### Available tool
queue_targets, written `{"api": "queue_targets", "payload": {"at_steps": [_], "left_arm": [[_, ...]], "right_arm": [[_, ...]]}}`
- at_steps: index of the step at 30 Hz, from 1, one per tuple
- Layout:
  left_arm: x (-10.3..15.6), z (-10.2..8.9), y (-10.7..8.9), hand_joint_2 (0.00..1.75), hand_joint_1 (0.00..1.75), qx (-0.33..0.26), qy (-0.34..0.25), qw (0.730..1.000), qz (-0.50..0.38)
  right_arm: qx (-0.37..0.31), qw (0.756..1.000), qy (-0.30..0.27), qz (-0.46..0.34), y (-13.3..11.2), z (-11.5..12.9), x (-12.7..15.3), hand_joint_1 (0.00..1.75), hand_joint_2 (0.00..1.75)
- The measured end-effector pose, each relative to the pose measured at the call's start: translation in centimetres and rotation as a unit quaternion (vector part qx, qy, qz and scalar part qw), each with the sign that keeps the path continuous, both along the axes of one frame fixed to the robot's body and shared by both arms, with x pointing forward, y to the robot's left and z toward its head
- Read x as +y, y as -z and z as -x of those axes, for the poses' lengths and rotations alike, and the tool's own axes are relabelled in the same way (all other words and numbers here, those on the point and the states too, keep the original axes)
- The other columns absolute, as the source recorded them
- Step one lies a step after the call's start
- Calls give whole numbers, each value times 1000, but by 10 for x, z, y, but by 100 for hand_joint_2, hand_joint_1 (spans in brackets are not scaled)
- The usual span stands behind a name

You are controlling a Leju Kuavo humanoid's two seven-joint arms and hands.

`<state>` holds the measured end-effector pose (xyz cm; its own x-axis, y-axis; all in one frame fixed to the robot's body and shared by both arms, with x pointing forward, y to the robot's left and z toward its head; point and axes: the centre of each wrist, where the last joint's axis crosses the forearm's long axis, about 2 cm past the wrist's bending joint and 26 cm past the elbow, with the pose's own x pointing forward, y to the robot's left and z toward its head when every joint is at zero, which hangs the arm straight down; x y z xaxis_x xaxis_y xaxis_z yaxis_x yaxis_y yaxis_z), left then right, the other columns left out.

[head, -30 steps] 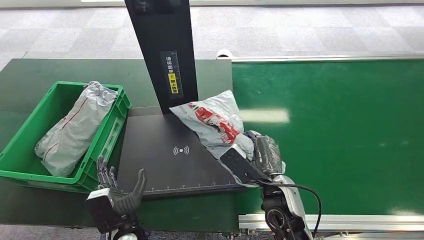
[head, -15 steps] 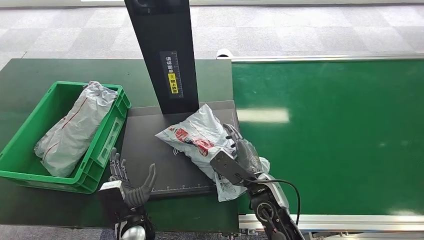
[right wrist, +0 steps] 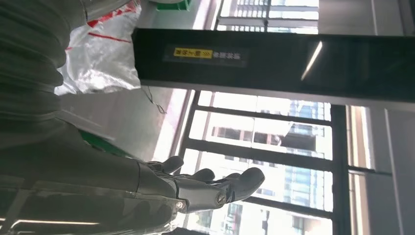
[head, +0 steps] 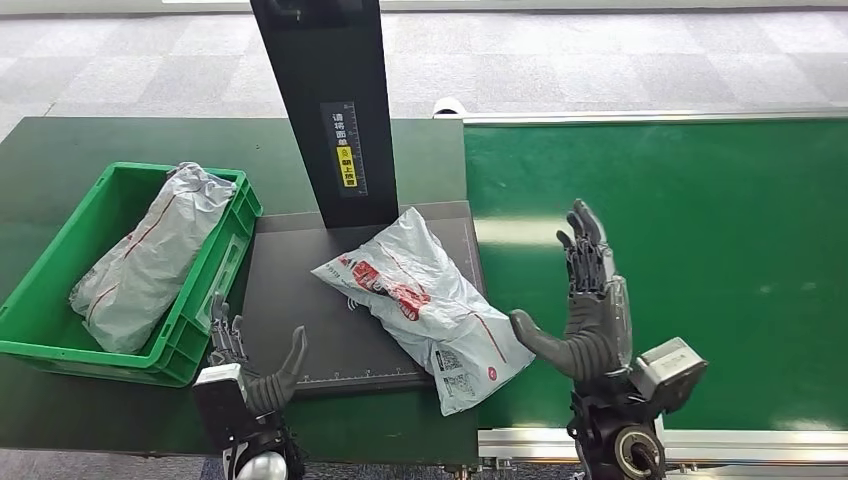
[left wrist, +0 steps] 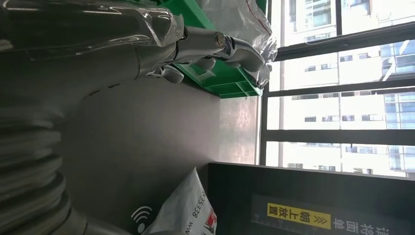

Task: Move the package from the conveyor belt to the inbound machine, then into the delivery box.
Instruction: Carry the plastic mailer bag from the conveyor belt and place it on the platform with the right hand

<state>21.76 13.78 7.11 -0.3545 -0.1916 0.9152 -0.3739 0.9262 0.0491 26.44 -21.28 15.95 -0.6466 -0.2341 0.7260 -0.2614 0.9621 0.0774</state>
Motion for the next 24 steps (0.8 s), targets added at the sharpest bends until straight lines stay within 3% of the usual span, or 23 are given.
{"api": "queue_targets", "payload": {"at_steps": [5,9,11,15,18,24], "left_arm": [[-2,-3,-4,175,0,-17,16,999,-24],[-20,-24,-17,175,0,-43,117,980,-153],[-35,-39,-27,175,0,-53,186,948,-254],[-72,-67,-38,175,0,-59,305,857,-411],[-92,-80,-40,175,0,-54,346,804,-481],[-112,-83,-36,175,1,-31,388,733,-559]], "right_arm": [[-37,995,83,-33,-11,15,-27,0,175],[-59,974,187,-113,-19,40,-73,0,175],[-63,966,216,-129,-23,50,-92,0,175],[-58,959,254,-111,-26,55,-108,0,175],[-57,955,273,-103,-29,50,-109,0,175],[-52,956,272,-99,-27,42,-106,0,175]]}}
